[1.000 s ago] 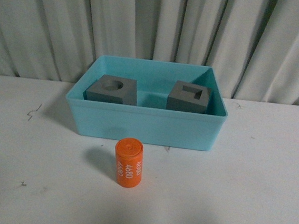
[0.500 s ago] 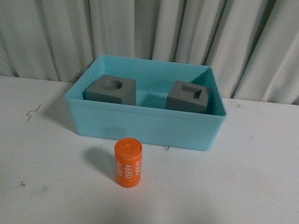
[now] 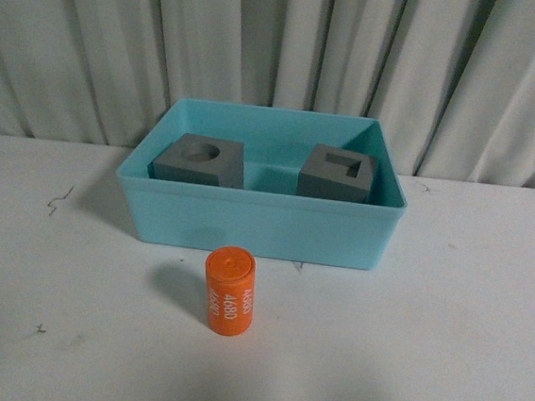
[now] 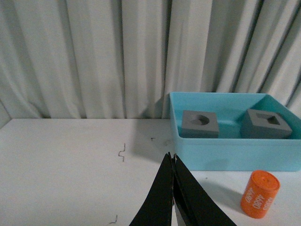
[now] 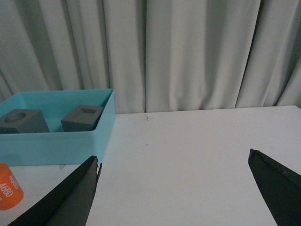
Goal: Place gray and orange parts in blue box
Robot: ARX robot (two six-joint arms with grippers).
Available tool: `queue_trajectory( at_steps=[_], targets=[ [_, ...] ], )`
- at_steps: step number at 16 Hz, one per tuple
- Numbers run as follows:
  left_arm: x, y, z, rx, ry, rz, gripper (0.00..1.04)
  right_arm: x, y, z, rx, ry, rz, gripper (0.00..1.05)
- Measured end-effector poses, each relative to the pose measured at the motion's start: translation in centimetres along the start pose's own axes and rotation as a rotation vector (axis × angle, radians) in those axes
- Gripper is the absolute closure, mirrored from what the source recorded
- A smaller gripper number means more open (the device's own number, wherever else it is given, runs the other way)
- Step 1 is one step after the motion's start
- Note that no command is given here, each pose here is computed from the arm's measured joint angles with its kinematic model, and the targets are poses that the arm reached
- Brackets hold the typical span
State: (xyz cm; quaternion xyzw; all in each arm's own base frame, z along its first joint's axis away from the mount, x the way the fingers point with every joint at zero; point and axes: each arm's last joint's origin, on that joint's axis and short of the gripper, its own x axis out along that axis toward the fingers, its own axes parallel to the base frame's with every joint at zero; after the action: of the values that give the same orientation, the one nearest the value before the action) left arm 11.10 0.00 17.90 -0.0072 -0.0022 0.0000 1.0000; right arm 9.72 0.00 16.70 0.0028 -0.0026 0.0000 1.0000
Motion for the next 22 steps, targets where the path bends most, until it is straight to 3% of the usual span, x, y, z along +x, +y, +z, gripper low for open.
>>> queue_trajectory(
  at_steps=[2, 3, 4, 9, 10, 11, 14, 17, 18, 20, 22],
  targets=[
    [-0.2, 0.0, -0.6, 0.000, -0.017, -0.003, 1.03, 0.0, 0.0, 0.0, 0.000, 0.000, 0.000, 0.06],
    [-0.8, 0.0, -1.3, 0.000, 0.034, 0.000, 1.03, 0.0, 0.0, 0.0, 0.000, -0.001, 0.000, 0.06],
    [-1.4, 0.0, -1.1, 0.000, -0.015, -0.004, 1.03, 0.0, 0.0, 0.0, 0.000, 0.000, -0.001, 0.06],
    [-1.4, 0.0, -1.3, 0.000, 0.006, 0.000, 1.03, 0.0, 0.0, 0.0, 0.000, 0.000, 0.000, 0.06],
    [-1.4, 0.0, -1.3, 0.000, 0.004, 0.000, 0.96, 0.0, 0.0, 0.0, 0.000, 0.000, 0.000, 0.06],
    [-1.4, 0.0, -1.3, 0.000, 0.004, 0.000, 0.82, 0.0, 0.0, 0.0, 0.000, 0.000, 0.000, 0.06],
    [-1.4, 0.0, -1.3, 0.000, 0.004, 0.000, 0.58, 0.0, 0.0, 0.0, 0.000, 0.000, 0.000, 0.06],
    [-1.4, 0.0, -1.3, 0.000, 0.004, 0.000, 0.26, 0.0, 0.0, 0.0, 0.000, 0.000, 0.000, 0.06],
    [-1.4, 0.0, -1.3, 0.000, 0.004, 0.000, 0.17, -0.1, -0.1, -0.2, 0.027, 0.112, -0.044, 0.06],
    [-1.4, 0.0, -1.3, 0.002, 0.003, -0.001, 0.05, 1.5, -1.5, 0.6, 0.083, 0.373, -0.157, 0.06],
    [-1.4, 0.0, -1.3, 0.001, 0.004, 0.000, 0.07, 3.5, -3.2, 2.4, 0.064, 0.337, -0.156, 0.06]
  ],
)
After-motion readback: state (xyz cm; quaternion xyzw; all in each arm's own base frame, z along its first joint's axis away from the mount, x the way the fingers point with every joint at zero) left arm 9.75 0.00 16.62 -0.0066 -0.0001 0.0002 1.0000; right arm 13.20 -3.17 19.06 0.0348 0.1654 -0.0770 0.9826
